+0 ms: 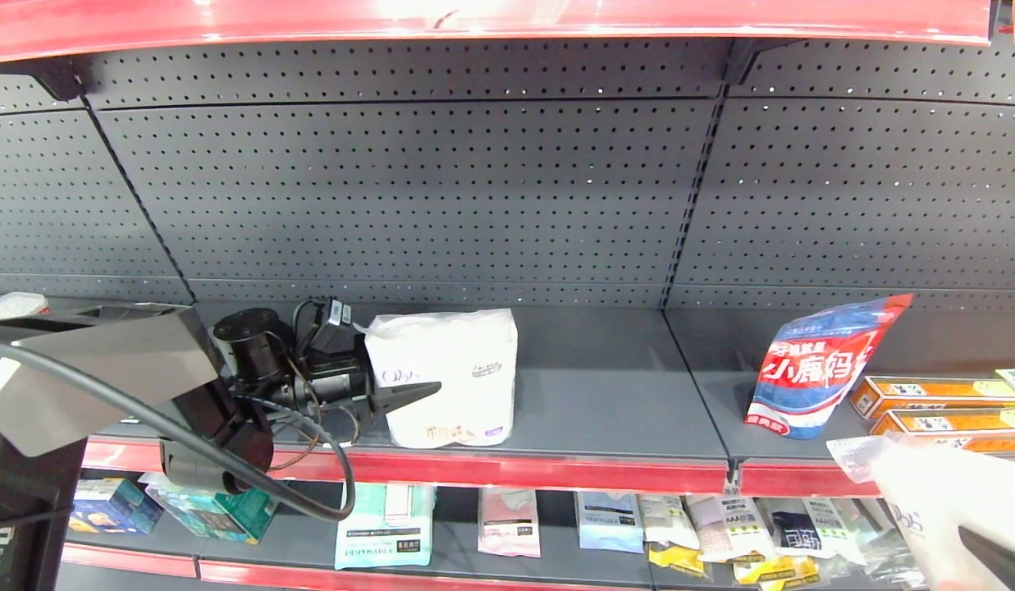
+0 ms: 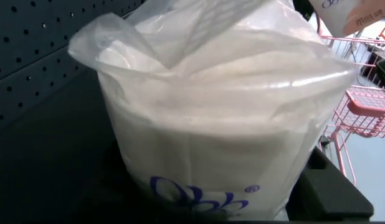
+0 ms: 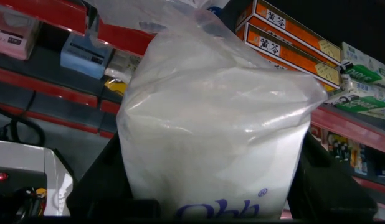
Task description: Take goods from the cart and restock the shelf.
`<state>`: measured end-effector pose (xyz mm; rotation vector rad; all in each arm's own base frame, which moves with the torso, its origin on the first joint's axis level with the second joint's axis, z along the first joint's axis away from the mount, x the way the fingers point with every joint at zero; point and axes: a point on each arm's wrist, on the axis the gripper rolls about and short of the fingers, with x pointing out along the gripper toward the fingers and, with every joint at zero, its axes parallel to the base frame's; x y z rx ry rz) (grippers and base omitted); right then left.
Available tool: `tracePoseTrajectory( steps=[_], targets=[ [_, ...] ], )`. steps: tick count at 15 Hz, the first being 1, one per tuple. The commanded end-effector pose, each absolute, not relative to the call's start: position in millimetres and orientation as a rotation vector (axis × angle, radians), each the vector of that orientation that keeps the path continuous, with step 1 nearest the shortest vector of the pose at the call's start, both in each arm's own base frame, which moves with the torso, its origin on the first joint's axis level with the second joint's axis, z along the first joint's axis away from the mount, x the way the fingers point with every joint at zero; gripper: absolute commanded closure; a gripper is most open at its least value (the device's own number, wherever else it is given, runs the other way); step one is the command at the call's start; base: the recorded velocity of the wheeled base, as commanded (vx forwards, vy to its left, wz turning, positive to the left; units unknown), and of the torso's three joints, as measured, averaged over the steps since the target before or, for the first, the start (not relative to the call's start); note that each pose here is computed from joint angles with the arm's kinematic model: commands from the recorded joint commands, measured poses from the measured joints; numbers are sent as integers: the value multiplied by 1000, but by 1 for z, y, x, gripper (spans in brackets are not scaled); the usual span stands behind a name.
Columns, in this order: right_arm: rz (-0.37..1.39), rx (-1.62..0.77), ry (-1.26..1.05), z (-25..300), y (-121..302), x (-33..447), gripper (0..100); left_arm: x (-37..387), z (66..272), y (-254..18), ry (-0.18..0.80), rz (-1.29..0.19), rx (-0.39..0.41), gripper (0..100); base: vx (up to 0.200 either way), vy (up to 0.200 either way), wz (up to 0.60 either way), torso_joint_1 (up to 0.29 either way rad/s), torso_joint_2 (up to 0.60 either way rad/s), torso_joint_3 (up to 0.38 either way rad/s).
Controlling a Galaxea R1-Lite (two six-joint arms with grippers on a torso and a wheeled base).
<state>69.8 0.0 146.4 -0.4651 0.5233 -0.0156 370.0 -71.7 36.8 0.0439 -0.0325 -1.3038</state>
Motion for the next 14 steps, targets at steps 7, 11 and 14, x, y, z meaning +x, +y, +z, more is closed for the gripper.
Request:
tracePoseTrajectory(
  steps=[7,11,14],
  targets=[
    [-17,-466,524,147,0,70,100,370,32,-72,-26,-1376,38,100,0,0,0,0,0,0],
    [-19,-466,521,148,0,70,100,370,29,-72,-25,-1373,43,100,0,0,0,0,0,0],
    [-21,-467,520,148,0,71,100,369,28,-72,-15,-1378,33,100,0,0,0,0,0,0]
  ],
)
